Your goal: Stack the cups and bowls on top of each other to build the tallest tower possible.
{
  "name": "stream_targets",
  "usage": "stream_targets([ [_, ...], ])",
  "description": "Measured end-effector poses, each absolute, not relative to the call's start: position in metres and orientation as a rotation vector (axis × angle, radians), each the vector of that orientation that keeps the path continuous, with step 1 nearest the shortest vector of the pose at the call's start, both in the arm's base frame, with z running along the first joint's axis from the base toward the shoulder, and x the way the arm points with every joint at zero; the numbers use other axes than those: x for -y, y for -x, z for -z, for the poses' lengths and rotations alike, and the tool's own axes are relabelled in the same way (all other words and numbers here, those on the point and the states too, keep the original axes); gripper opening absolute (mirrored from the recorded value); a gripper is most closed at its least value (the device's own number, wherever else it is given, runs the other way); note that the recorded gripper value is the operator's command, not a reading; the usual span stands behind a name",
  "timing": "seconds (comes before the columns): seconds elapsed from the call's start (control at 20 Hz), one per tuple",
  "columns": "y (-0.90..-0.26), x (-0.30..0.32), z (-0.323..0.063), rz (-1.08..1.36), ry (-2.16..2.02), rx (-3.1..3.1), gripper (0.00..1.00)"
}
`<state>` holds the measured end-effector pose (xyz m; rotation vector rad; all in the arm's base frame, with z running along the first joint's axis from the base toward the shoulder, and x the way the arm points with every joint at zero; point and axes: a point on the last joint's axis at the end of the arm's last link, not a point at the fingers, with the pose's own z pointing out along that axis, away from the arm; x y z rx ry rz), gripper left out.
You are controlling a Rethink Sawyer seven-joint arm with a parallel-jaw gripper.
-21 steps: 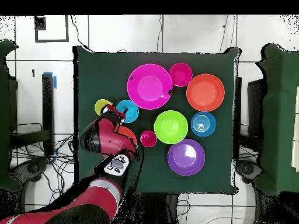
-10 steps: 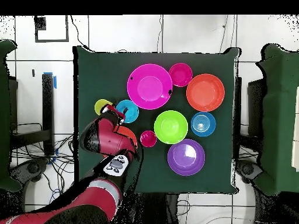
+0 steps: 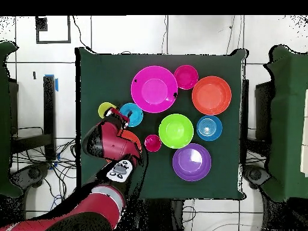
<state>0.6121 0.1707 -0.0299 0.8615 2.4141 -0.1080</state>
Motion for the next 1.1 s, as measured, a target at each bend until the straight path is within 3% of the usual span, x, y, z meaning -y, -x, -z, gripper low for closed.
stream_targets([
  [1.1,-0.654,-0.144,-0.037,0.070,-0.928,-2.357,1.00],
])
